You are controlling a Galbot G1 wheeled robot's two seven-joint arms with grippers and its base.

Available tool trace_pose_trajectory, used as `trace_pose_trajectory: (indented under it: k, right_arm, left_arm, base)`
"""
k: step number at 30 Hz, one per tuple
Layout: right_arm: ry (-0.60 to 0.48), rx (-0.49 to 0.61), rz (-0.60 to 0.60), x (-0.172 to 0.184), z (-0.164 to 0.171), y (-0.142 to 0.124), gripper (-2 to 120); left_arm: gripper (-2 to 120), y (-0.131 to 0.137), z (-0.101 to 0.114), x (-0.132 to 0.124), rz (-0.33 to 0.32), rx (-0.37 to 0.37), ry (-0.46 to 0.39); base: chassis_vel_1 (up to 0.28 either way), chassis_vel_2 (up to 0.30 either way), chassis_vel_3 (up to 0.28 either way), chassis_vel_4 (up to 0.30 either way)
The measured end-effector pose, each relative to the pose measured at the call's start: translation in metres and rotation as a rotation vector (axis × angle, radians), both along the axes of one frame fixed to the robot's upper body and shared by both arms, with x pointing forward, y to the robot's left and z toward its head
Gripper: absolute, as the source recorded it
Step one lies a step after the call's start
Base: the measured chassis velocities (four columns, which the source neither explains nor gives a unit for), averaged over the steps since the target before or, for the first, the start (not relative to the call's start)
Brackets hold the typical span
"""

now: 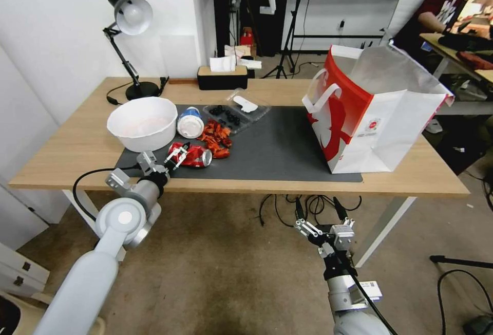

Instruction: Pick up the trash from the table and place it into the takeout bag.

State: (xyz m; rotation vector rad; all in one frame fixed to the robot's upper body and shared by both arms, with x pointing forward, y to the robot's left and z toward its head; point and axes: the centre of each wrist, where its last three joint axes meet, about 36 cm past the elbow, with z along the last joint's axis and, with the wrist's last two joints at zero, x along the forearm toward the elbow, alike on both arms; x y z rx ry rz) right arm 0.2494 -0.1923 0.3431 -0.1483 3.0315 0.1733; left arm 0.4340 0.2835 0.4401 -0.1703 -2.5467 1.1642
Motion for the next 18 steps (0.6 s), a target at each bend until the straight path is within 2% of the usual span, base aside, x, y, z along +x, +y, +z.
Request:
trace_pose_trajectory:
  k: [3,8,18]
  right_arm:
    - [0.000,0.000,0.000,0.0000,0.0000,0.0000,100]
    - [0.000,0.000,0.000,0.0000,0.0000,0.0000,100]
    - [0.000,0.000,0.000,0.0001,0.0000,0.0000,100]
  left_arm:
    - [100,-0.0028,0.0015,-0.0005,-0.030,-0.002,-0.024]
    - [100,-0.0036,0.0052,0.0014,-0.038,0.002,-0.038]
    - [100,-0.0057,0.0008,0.0073,-0.029,0.013,-0.007]
  base:
    - [0.000,0.000,0.000,0.000]
    - [0.000,0.000,0.000,0.000]
    - [0.000,0.000,0.000,0.000]
